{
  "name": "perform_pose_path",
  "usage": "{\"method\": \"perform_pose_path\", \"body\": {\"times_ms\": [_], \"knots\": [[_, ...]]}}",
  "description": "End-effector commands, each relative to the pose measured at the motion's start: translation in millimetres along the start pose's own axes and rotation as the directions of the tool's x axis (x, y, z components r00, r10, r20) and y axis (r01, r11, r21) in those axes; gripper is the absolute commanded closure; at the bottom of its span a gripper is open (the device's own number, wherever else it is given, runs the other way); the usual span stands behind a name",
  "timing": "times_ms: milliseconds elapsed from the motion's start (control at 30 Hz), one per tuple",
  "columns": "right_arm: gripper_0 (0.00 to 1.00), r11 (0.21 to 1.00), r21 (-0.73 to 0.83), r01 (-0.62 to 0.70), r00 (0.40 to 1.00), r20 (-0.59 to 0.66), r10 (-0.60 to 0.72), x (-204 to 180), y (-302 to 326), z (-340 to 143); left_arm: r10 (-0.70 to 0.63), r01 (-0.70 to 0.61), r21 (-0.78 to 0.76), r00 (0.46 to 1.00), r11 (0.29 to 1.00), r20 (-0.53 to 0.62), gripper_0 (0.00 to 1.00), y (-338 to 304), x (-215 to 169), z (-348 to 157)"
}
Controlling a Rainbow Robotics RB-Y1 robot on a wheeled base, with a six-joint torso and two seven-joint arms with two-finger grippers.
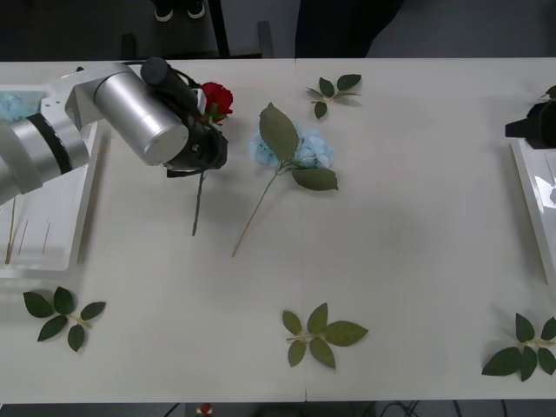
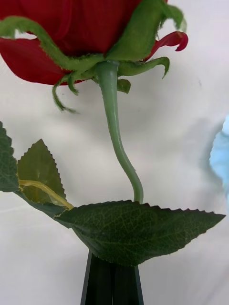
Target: Place the red flowers into the right box and the blue flowers into the left box. If a person shows an open palm, hand one flower to the person first, then continue sorting.
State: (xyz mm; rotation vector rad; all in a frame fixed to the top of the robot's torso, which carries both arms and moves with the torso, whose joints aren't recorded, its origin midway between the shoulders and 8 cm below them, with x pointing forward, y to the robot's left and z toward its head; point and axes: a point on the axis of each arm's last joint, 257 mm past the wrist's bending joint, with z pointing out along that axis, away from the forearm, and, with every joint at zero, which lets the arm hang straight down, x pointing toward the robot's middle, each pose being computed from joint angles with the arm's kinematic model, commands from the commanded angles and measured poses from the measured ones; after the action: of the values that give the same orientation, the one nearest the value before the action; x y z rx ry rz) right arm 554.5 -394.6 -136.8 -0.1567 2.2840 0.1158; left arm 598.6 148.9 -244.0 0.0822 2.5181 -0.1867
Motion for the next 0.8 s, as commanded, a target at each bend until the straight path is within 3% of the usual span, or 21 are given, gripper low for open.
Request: {"method": "perform_pose_path", "body": {"times_ms": [33, 367, 600, 800], "knots": [[0.33, 0.999, -0.038, 0.037, 0.996, 0.085, -0.034, -20.4, 37.4, 15.2, 0.015, -0.020, 0.080, 0.998, 0.997, 0.066, 1.00, 8.9, -18.0, -20.4], [0.33, 0.992, -0.085, 0.096, 0.987, 0.141, -0.083, -20.3, 108.6, 57.8, 0.076, -0.114, 0.205, 0.980, 0.972, 0.185, 1.00, 16.2, -32.7, -46.0], [0.33, 0.976, -0.201, 0.077, 0.985, 0.166, -0.044, -22.5, 145.2, 57.7, 0.081, -0.178, 0.306, 0.949, 0.935, 0.306, 1.00, -7.2, -46.7, -78.6], [0.33, 0.974, -0.211, 0.085, 0.984, 0.169, -0.049, -23.0, 147.9, 57.0, 0.058, -0.224, 0.398, 0.920, 0.890, 0.388, 1.00, -42.4, -57.4, -114.7]]}}
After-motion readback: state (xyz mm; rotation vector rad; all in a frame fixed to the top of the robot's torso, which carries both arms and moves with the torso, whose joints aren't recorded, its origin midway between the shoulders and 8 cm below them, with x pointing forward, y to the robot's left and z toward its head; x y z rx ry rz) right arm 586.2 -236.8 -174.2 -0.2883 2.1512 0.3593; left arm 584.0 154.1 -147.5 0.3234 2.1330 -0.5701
